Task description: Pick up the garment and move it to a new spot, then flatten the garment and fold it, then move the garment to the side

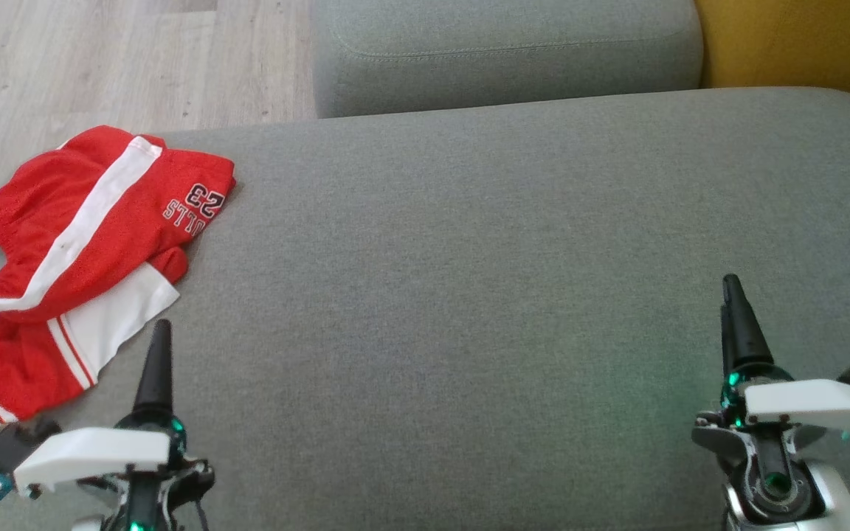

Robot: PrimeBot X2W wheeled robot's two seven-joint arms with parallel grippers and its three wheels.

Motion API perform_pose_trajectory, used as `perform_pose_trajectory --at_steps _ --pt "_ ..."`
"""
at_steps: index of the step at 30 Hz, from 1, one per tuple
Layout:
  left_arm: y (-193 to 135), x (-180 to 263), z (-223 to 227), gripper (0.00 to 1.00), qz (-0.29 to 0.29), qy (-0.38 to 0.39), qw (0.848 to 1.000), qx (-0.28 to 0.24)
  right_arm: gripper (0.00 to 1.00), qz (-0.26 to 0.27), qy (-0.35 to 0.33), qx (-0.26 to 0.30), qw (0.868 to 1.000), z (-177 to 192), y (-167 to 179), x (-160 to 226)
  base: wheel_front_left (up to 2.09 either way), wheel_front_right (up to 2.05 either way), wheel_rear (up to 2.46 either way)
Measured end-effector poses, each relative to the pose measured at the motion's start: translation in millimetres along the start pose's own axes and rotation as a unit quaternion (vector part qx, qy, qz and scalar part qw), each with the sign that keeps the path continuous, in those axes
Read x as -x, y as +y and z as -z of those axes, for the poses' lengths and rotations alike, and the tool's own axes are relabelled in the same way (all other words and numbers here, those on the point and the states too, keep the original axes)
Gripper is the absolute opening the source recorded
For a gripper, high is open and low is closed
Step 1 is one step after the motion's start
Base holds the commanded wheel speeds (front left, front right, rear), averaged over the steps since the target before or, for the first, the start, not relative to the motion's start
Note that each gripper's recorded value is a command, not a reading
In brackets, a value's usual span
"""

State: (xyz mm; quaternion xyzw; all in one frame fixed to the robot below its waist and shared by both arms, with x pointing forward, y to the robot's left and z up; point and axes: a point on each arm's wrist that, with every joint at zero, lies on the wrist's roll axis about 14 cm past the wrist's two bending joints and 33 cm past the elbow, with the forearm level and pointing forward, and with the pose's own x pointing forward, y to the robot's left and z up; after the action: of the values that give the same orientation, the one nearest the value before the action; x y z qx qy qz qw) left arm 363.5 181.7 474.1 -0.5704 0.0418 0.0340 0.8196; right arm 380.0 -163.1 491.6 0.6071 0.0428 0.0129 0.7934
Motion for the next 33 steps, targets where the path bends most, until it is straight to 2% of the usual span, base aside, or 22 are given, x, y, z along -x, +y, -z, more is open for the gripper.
perform_pose_trajectory --at_steps 8,16,21,33 --pt "-5 0 5 1.00 0.002 0.005 0.997 -0.080 1.00 -0.011 0.016 0.070 0.997 11 6 -1 0.00 0.00 0.00" --pt "-7 0 10 1.00 -0.002 0.008 0.986 -0.167 1.00 -0.025 0.042 0.157 0.986 25 9 0 0.00 0.00 0.00" --pt "-9 0 17 1.00 0.000 0.015 0.973 -0.230 1.00 -0.046 0.047 0.204 0.977 32 20 -4 0.00 0.00 0.00" --pt "-15 0 20 1.00 0.006 0.009 0.948 -0.318 1.00 -0.059 0.054 0.276 0.958 41 21 -3 0.00 0.00 0.00"
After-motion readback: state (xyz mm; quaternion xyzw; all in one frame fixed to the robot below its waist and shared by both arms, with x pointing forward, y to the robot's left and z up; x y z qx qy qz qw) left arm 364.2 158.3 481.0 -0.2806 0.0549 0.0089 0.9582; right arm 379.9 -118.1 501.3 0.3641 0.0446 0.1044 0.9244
